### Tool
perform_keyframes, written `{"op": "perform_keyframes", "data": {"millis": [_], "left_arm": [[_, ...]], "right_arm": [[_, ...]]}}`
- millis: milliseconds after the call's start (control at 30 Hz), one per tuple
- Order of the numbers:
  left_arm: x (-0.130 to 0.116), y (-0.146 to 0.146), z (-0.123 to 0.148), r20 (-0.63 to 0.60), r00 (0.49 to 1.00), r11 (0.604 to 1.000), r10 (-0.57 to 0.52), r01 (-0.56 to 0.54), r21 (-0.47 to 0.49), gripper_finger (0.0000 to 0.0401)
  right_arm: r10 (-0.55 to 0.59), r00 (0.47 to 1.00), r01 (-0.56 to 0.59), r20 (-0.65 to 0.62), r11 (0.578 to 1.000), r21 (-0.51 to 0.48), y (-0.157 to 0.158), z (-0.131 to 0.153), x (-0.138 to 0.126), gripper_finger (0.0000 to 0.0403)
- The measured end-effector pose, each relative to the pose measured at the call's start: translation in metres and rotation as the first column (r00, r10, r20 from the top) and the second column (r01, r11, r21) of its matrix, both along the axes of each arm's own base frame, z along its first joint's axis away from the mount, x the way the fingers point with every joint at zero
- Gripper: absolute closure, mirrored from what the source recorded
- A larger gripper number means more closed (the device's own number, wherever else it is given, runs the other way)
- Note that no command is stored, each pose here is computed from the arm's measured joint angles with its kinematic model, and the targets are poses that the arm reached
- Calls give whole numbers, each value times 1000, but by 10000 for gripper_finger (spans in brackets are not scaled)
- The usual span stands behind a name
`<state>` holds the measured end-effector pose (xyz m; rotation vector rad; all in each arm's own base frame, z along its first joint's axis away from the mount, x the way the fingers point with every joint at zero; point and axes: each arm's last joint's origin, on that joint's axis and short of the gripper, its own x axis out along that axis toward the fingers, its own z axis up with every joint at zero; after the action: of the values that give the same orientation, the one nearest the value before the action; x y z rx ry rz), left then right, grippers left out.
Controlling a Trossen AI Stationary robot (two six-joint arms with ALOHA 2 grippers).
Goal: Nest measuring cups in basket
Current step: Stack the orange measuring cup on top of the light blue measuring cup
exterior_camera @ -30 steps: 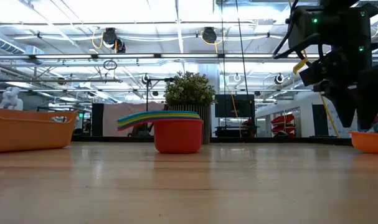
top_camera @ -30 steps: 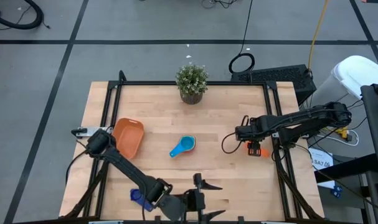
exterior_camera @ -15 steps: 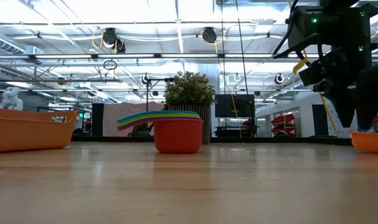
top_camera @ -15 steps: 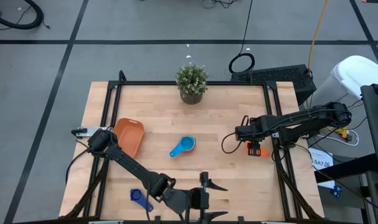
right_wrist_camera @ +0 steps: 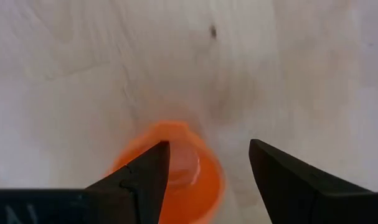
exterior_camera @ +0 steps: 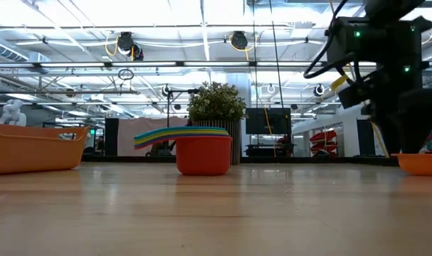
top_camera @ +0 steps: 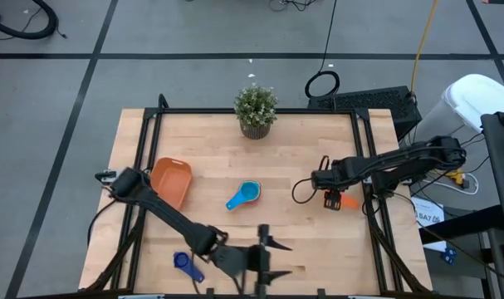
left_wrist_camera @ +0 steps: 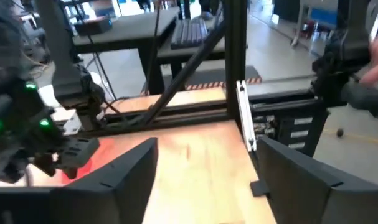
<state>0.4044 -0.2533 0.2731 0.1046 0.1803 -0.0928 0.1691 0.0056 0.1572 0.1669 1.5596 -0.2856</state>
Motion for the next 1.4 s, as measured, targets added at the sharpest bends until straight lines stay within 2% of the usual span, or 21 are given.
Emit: {"op": "perform_keyframes", "data": {"millis": [133,300,400,500,533,667,767,867,933,1033,1100,1200,1267,1333,1400], "left_arm": [[-34,14,0,91,996,998,-19,25,-65,172],[-77,42,-14,144,990,990,-3,23,-138,214],[-98,58,-23,169,986,984,9,21,-175,233],[-116,71,-28,202,979,980,12,28,-195,246],[-121,74,-30,210,978,981,13,29,-194,250],[-135,86,-35,243,969,978,37,15,-210,262],[-140,91,-39,256,965,973,50,11,-231,267],[-140,92,-40,258,965,970,52,12,-243,267],[-140,91,-40,258,965,966,54,15,-258,268],[-141,90,-40,258,965,963,49,23,-267,268],[-143,88,-39,261,964,963,41,32,-268,268],[-145,84,-39,262,965,963,27,46,-267,268],[-146,83,-39,263,965,962,23,50,-267,268],[-146,82,-39,263,965,962,20,52,-267,268],[-146,82,-39,263,965,962,21,52,-267,268]], "right_arm": [[-46,999,46,-9,998,32,1,-18,-2,191],[-73,996,73,-44,997,-2,0,-22,1,205],[-97,995,95,-37,995,-33,-1,-22,2,268],[-93,995,92,-23,995,-36,-1,-22,4,368],[-92,996,92,4,995,-28,0,-22,6,382],[-174,977,171,127,985,29,0,-21,19,397],[-290,922,272,258,957,104,0,-19,32,400],[-388,822,345,417,922,176,-1,-15,49,401],[-410,740,350,533,912,215,-2,-8,61,401],[-420,663,330,620,907,262,-3,0,71,401],[-430,655,338,622,902,268,-6,1,71,402],[-423,686,347,592,905,245,-7,-2,68,402],[-414,687,338,598,910,242,-7,-2,68,402],[-414,654,324,633,909,261,-6,1,72,402],[-428,575,306,697,903,302,-6,8,80,402]]}}
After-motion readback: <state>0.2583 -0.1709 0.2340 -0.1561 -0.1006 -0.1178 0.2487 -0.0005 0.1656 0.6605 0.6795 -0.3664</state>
